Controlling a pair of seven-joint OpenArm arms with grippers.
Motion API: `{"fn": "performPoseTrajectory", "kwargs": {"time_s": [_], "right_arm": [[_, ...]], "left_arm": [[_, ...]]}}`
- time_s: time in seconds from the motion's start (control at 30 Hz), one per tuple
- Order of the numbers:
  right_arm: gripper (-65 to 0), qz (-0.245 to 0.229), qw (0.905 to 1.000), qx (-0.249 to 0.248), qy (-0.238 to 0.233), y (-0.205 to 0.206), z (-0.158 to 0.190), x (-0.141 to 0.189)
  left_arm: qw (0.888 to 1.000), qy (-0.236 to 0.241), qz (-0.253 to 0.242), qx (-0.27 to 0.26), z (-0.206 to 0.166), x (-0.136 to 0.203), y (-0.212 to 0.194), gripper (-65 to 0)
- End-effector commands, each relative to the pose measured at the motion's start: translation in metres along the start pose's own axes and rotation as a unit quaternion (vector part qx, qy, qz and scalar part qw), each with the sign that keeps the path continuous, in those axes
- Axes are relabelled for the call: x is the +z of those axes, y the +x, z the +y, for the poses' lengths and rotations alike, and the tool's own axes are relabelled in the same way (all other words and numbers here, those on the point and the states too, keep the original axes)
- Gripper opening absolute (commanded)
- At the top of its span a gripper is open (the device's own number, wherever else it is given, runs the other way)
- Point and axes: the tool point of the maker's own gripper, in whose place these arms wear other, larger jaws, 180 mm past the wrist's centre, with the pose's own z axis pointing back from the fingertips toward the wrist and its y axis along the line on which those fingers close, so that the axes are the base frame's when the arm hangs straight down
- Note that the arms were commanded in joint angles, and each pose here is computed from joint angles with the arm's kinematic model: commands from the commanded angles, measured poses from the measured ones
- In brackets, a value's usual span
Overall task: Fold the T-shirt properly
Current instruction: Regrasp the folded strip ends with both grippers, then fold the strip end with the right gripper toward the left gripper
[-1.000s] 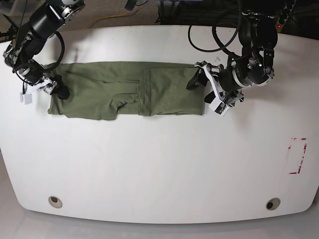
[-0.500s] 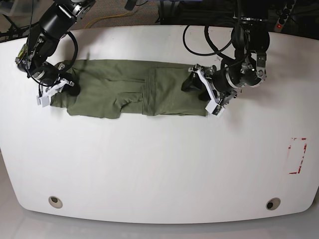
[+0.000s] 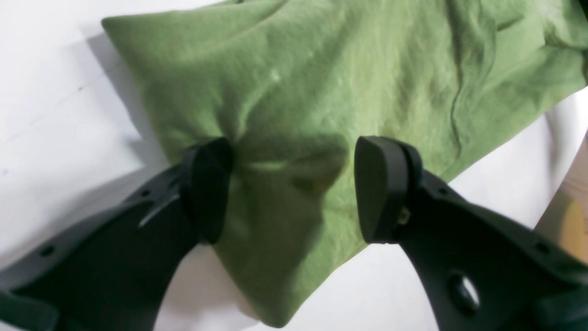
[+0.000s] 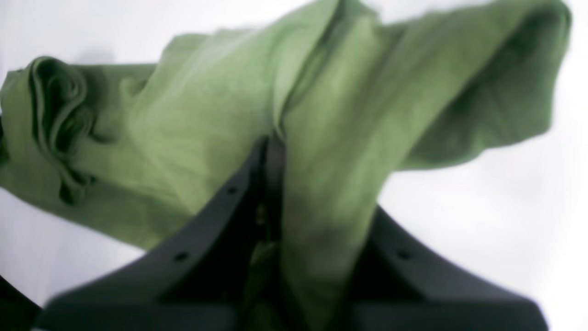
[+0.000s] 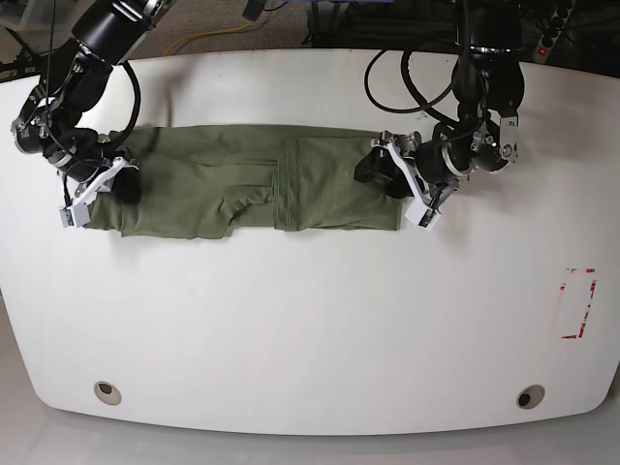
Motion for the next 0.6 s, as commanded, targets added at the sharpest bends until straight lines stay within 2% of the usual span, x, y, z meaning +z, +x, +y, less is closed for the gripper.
{"fn": "performPoseTrajectory", "kwargs": {"time_s": [0.0, 0.13, 0.27, 0.37, 0.47, 0.57], "right_arm": [[-64.2, -0.033, 0.9981, 0.051, 0.009, 0.028, 0.021, 0.009], [-64.2, -0.064, 0.992, 0.094, 0.055, 0.041, 0.065, 0.013], [-64.2, -0.075, 0.9852, 0.116, 0.101, 0.043, 0.108, 0.007], [-64.2, -0.079, 0.9794, 0.121, 0.141, 0.04, 0.141, -0.001], [-64.2, -0.076, 0.9721, 0.123, 0.185, 0.036, 0.177, -0.012], [-64.2, -0.078, 0.9645, 0.13, 0.216, 0.037, 0.203, -0.018]], "left_arm": [[1.0, 0.013, 0.02, -0.001, 0.008, 0.0, -0.008, -25.8], [1.0, 0.013, 0.025, 0.004, 0.009, -0.002, -0.012, -25.8], [0.999, 0.011, 0.035, 0.011, 0.011, -0.005, -0.02, -27.2], [0.999, 0.01, 0.032, 0.017, 0.012, -0.006, -0.021, -40.4], [0.999, 0.011, 0.031, 0.023, 0.014, -0.008, -0.023, -58.6], [0.999, 0.012, 0.029, 0.022, 0.014, -0.008, -0.02, -60.4]]}}
